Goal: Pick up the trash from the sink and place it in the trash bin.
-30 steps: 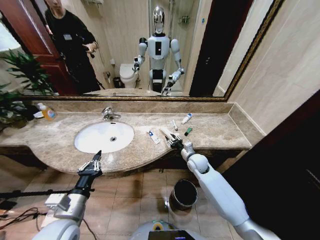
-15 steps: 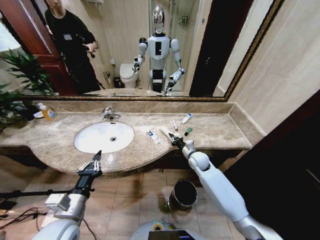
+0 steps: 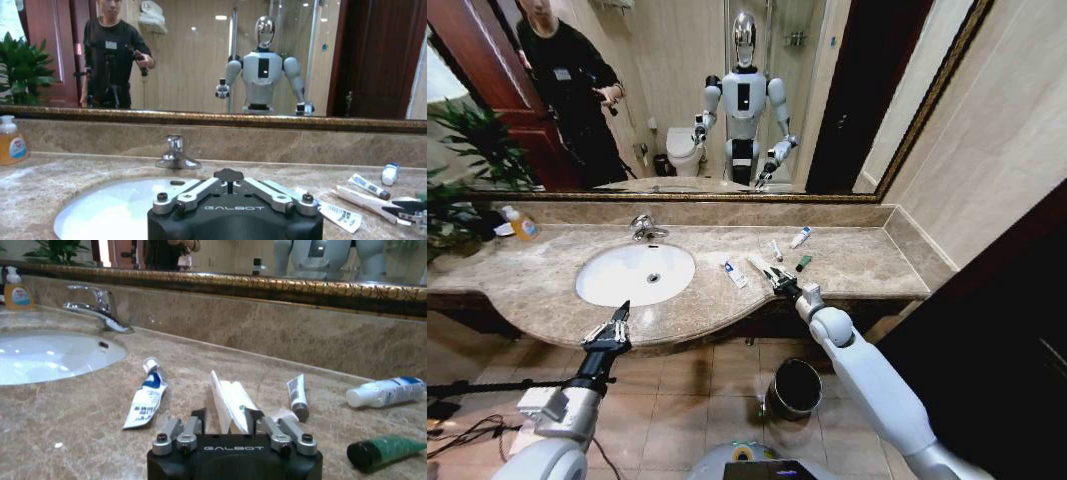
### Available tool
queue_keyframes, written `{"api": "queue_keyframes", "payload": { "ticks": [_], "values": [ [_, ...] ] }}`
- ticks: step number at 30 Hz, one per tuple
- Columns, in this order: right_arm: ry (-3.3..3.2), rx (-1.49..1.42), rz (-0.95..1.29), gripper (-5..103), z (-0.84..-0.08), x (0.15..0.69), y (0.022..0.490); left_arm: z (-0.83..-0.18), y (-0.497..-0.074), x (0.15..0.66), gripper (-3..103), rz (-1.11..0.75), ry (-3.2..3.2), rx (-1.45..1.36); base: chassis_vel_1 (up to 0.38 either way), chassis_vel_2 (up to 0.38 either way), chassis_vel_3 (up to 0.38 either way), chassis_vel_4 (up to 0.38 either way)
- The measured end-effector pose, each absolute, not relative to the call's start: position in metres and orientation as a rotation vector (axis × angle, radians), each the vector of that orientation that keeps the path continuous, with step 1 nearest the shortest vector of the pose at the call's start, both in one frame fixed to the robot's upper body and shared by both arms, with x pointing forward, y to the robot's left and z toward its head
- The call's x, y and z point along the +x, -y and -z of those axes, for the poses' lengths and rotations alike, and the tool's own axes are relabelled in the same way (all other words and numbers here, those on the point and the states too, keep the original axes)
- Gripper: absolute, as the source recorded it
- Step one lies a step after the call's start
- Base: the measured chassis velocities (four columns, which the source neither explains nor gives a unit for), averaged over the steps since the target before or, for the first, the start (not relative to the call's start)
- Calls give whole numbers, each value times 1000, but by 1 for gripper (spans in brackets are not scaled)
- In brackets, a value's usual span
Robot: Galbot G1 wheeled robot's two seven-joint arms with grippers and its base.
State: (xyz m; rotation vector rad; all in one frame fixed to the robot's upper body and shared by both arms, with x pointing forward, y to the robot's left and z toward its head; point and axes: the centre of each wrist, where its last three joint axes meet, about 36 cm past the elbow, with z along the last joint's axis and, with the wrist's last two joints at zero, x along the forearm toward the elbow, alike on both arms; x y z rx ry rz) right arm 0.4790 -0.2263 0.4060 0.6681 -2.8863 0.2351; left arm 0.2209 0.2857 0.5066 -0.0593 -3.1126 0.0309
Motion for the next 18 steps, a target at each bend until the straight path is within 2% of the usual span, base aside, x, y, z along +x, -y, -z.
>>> {"api": "queue_keyframes", "payload": {
  "ticks": [1,2,4,5,6,7,9,11,12,15,16,18],
  "values": [
    [2880,662,-238,37,-403,480,227,-507,-286,221,0,-31,3113,-59,0,0,0,0],
    [2877,655,-235,48,-401,482,227,-507,-286,221,0,-31,3113,-59,0,0,0,0],
    [2877,654,-234,48,-401,482,227,-507,-286,221,0,-31,3113,-59,0,0,0,0],
    [2873,641,-224,59,-398,486,227,-507,-286,221,0,-31,3113,-59,0,0,0,0],
    [2873,641,-224,59,-398,486,227,-507,-286,221,0,-31,3113,-59,0,0,0,0],
    [2869,631,-220,65,-396,488,227,-507,-286,221,0,-31,3112,-59,0,0,0,0],
    [2865,618,-218,68,-392,491,228,-507,-286,221,0,-31,3113,-59,0,0,0,0],
    [2865,617,-218,68,-391,492,228,-507,-286,221,0,-31,3113,-59,0,0,0,0],
    [2868,613,-217,59,-391,492,227,-507,-286,221,0,-31,3113,-59,0,0,0,0],
    [2875,608,-216,59,-390,491,227,-507,-286,221,0,-31,3112,-59,0,0,0,0],
    [2878,604,-216,49,-390,491,226,-507,-286,221,0,-31,3113,-59,0,0,0,0],
    [2882,598,-215,49,-391,491,225,-507,-286,221,0,-31,3113,-59,0,0,0,0]
  ]
}}
